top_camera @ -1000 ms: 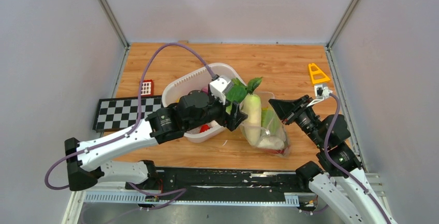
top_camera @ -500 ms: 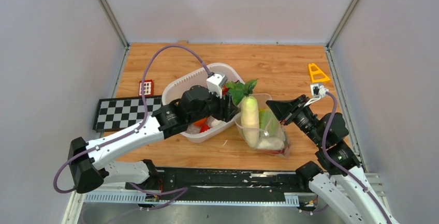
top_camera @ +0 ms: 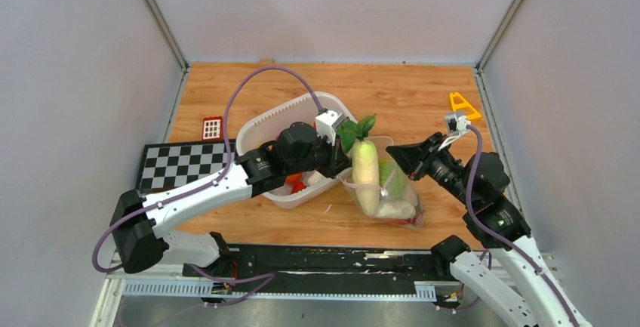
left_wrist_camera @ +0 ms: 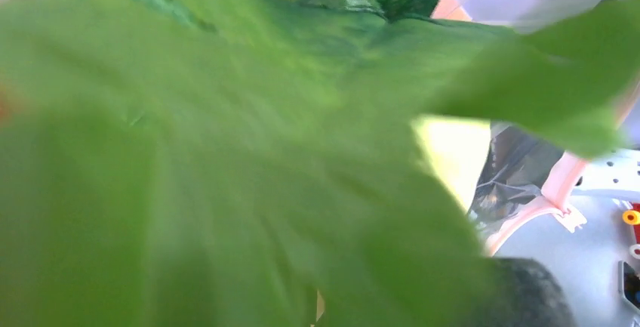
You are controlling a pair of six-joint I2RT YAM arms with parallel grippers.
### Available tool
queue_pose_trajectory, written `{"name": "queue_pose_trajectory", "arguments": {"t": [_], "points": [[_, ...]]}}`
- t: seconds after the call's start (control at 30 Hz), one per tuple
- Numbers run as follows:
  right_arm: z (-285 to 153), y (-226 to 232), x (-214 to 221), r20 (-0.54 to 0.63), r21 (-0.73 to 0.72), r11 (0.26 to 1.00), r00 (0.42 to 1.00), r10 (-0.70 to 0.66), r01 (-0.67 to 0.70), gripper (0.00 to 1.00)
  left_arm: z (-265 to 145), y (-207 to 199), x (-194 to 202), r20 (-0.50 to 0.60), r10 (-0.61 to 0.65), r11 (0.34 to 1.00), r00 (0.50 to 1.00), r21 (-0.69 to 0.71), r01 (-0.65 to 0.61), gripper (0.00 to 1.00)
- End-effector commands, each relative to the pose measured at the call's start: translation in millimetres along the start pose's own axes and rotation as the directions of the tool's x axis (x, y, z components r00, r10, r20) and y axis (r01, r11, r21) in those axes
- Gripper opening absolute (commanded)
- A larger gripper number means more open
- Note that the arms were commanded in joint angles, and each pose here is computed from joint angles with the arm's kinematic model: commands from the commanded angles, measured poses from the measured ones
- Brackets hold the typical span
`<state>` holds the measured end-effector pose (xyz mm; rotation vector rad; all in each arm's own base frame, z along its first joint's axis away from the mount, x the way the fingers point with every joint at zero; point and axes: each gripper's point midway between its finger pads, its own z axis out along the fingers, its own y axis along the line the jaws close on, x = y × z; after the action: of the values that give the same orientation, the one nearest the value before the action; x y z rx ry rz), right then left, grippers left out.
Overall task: Place the food in the zip-top bag and seal the zipper
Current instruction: Adjust the zipper food storage bag at the center of the board.
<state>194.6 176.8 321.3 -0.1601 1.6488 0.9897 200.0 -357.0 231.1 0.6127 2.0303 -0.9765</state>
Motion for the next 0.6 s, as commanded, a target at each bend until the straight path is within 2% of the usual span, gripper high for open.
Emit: {"name": "queue_pose_trajectory", "arguments": {"t": [0.0,0.17,0.23,0.3,0.4,0.57], "points": [[-15.6,24.6,-53.6,0.072,-0.004,0.981,0.978,-0.194,0.194,0.05,-22.8,-32.2,-75.1,0.208,0.015,0.997,0.978,0.071,-0.031,0.0],[-13.8,2.4,-56.5,-0.077,0.134,0.953,0.961,-0.265,0.273,0.06,-51.7,-54.1,-128.0,0.332,-0.014,0.995,0.943,0.098,-0.019,0.0],[-15.9,-29.1,-52.4,-0.131,0.295,0.918,0.963,-0.234,0.264,0.08,-49.8,-52.7,-131.5,0.332,-0.04,0.996,0.942,0.088,0.011,0.0],[-16.6,-46.6,-44.5,-0.157,0.366,0.893,0.964,-0.216,0.26,0.14,-41.6,-50.2,-124.4,0.315,-0.077,0.995,0.946,0.091,0.051,0.0],[-12.8,-39.5,-44.2,-0.16,0.333,0.909,0.965,-0.206,0.25,0.33,-32.5,-47.8,-116.3,0.317,-0.14,0.987,0.938,0.117,0.108,0.0],[-13.7,-17.6,-67.1,-0.112,0.284,0.928,0.97,-0.216,0.24,0.44,-30.6,-48.1,-114.1,0.318,-0.157,0.985,0.935,0.125,0.122,0.0]]}}
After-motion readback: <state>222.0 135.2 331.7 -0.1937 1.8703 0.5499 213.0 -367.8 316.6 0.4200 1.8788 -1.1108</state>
